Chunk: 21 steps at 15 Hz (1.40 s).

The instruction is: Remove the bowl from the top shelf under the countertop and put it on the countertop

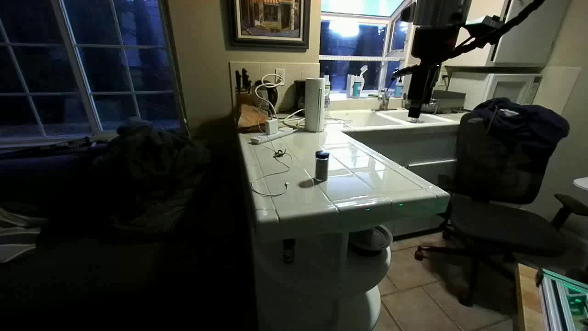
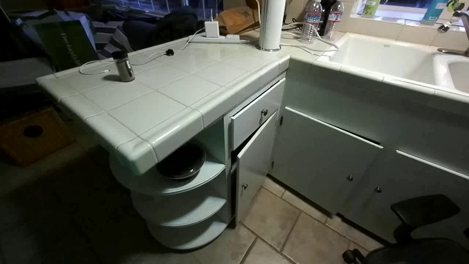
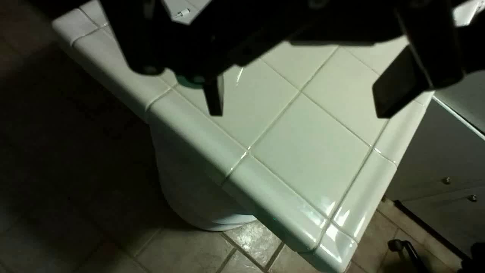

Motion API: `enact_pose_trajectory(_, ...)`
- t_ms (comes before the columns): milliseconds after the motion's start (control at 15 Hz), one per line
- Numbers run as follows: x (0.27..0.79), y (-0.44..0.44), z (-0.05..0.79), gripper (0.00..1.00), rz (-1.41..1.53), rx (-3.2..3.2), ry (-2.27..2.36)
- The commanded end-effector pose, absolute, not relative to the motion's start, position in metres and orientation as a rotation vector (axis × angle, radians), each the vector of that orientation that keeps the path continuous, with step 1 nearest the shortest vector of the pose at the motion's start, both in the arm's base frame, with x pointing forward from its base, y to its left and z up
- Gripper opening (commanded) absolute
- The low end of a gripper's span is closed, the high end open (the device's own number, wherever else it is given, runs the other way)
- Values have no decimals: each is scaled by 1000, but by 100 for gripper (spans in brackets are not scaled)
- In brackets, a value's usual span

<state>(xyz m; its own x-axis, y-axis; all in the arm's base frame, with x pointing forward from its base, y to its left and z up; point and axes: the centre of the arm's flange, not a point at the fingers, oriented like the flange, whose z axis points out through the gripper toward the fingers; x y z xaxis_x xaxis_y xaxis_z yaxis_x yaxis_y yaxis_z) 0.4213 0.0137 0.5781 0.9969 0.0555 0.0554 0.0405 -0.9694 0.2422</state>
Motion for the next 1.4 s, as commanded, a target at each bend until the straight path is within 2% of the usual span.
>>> enact_pose_trajectory(0, 421, 14, 578, 100, 90, 2896, 71)
enact_pose_trajectory(600, 423, -1, 570, 100, 123, 2931, 62)
enact_pose_trajectory(1333, 397, -137, 498, 100, 74, 3357, -233)
